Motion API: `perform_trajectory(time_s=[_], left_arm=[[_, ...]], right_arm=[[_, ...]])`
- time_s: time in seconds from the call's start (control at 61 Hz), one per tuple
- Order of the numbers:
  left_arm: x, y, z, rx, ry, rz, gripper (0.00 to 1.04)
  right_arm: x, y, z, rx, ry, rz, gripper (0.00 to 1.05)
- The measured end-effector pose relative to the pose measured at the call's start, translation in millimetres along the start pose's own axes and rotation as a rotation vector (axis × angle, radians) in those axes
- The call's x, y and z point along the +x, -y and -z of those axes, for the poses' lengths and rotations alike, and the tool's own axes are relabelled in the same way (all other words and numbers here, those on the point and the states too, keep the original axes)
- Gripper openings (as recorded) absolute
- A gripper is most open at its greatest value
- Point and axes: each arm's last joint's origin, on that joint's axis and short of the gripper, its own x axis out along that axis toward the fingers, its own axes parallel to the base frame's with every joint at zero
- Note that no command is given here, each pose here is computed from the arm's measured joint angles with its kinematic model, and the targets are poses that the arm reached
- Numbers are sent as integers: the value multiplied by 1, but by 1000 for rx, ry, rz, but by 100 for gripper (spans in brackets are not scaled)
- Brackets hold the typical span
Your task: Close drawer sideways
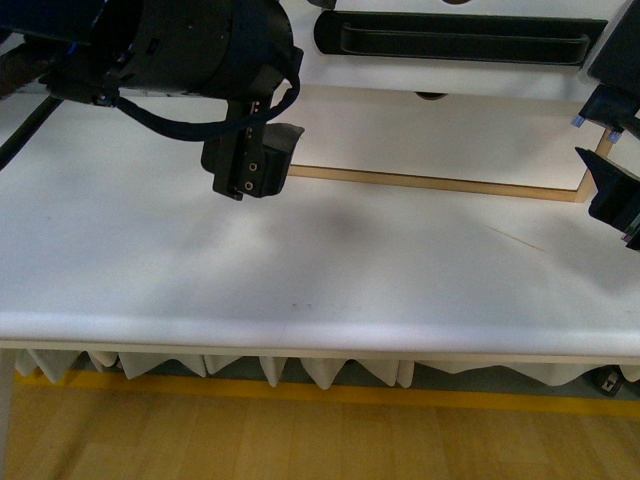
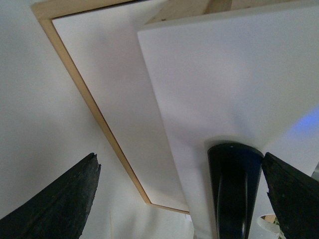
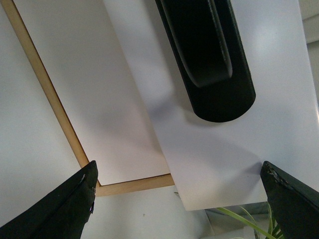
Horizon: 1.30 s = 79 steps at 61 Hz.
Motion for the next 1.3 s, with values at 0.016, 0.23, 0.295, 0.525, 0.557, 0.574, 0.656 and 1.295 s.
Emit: perform_trajectory(time_s=[0.016,0.23,0.295,0.525,0.557,0.574,0.656,1.295], left_arm=[[1,1,0,1,0,0,99],[14,5,0,6,-4,0,99],[17,6,0,6,-5,-1,99],[32,11,-1,9,-13,-1,99],[34,12,-1,10,-13,-1,99],[35,12,-1,11,-14,-1,99],[38,13,-1,13,-14,-1,99],[58,21,-2,22,-32,-2,99]], right_arm=[[1,0,0,0,-1,2,96],[13,6,4,7,-7,10,96],[15,6,5,8,-8,10,96],[29,11,10,10,-21,12,96],[29,11,11,10,-23,12,96],[30,11,11,10,-23,13,96],[33,12,11,11,-25,13,96],[50,16,15,29,-37,16,96]])
